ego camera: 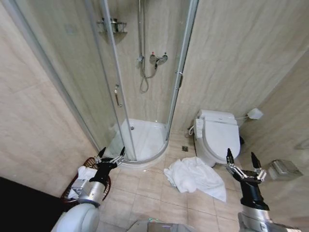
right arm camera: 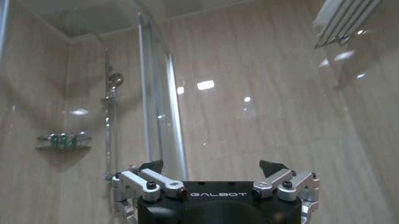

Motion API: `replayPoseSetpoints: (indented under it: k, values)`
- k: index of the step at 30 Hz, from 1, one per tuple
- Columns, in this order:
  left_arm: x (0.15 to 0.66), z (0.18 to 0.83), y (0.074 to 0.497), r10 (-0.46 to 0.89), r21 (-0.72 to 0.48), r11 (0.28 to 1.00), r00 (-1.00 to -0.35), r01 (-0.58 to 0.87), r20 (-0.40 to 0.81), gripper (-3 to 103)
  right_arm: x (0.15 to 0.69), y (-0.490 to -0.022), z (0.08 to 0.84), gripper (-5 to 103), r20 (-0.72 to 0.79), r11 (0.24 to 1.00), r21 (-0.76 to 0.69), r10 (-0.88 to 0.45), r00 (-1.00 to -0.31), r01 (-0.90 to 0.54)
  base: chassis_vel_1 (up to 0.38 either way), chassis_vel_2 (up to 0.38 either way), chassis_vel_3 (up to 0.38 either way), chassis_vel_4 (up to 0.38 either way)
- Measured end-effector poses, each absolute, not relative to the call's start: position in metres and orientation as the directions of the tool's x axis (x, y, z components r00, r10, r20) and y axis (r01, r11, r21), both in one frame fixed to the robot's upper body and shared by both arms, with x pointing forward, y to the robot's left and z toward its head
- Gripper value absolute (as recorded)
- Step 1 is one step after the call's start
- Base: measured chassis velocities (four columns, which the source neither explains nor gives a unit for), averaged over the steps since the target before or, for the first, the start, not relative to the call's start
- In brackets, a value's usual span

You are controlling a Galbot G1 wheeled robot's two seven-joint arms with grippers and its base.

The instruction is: Discard the used towel into the hamper.

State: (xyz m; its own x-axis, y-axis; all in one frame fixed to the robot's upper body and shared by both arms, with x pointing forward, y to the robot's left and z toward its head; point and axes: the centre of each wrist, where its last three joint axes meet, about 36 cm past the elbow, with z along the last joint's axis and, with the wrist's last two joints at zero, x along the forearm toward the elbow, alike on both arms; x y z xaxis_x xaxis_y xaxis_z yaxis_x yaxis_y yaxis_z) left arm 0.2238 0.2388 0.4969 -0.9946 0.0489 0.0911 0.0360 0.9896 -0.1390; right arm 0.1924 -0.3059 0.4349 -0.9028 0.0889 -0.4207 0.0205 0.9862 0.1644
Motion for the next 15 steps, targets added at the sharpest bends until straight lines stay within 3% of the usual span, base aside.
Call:
replayPoseSetpoints:
  k: [15]
  values:
    - [0.2238,0.4970,0.2386,0.050,-0.140,0.990,-0.995,0.037,0.091,100,0.1921,-0.3104,0.4279,100,-0.442,0.986,0.158,0.112,-0.890,0.045,-0.318,-0.315,0.325,0.306]
